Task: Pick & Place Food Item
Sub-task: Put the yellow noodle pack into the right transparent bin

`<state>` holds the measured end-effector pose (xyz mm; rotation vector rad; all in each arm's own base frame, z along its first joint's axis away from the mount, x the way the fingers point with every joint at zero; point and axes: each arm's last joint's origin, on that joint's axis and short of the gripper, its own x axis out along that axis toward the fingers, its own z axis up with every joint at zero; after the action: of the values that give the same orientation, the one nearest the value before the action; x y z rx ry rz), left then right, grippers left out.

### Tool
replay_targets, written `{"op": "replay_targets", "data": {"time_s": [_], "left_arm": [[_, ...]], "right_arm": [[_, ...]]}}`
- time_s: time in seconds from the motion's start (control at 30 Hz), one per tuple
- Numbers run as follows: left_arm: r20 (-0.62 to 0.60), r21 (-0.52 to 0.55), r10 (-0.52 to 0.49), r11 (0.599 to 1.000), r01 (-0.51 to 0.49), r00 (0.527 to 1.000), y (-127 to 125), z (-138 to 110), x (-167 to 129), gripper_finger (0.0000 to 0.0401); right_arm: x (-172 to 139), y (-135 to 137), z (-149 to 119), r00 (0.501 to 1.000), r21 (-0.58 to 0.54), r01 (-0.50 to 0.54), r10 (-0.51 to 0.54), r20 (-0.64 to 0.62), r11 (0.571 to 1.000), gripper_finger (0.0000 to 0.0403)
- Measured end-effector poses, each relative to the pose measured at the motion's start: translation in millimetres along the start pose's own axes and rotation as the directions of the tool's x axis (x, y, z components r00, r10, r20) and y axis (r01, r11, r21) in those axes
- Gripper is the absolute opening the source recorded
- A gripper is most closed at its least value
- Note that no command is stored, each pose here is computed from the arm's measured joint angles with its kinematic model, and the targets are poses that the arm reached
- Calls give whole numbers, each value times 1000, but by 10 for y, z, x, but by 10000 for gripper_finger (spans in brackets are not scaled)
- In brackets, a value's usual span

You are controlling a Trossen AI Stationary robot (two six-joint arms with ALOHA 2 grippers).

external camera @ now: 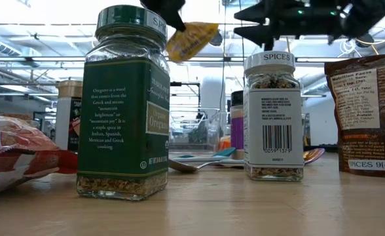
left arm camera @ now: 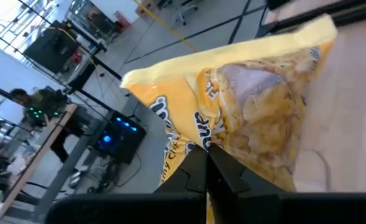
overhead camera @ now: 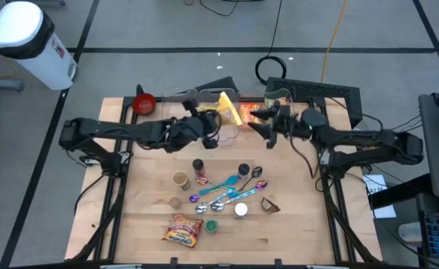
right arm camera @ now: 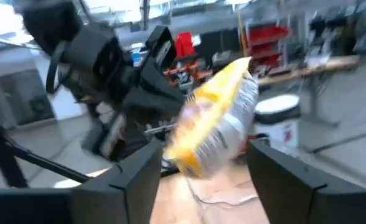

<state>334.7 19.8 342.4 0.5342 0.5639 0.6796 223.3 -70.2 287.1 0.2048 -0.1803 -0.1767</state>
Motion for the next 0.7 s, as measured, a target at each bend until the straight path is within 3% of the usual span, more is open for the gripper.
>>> {"op": "replay_targets", "data": {"time_s": [0.17,0.33,0.5,0.7], "left_arm": [[-12,9,-1,1000,1,1000,-16,-18,46,1],[4,-1,-22,1000,22,1000,-20,-7,46,1],[11,-6,-23,1000,23,1000,-18,0,46,1],[9,-7,-29,1000,29,1000,-21,-4,46,3]], "right_arm": [[224,-150,429,976,124,-65,89,-197,990,264],[490,-293,649,933,128,-25,69,-354,991,264],[712,-397,550,886,170,-21,97,-454,985,249],[795,-439,494,883,173,-14,94,-460,985,220]]}}
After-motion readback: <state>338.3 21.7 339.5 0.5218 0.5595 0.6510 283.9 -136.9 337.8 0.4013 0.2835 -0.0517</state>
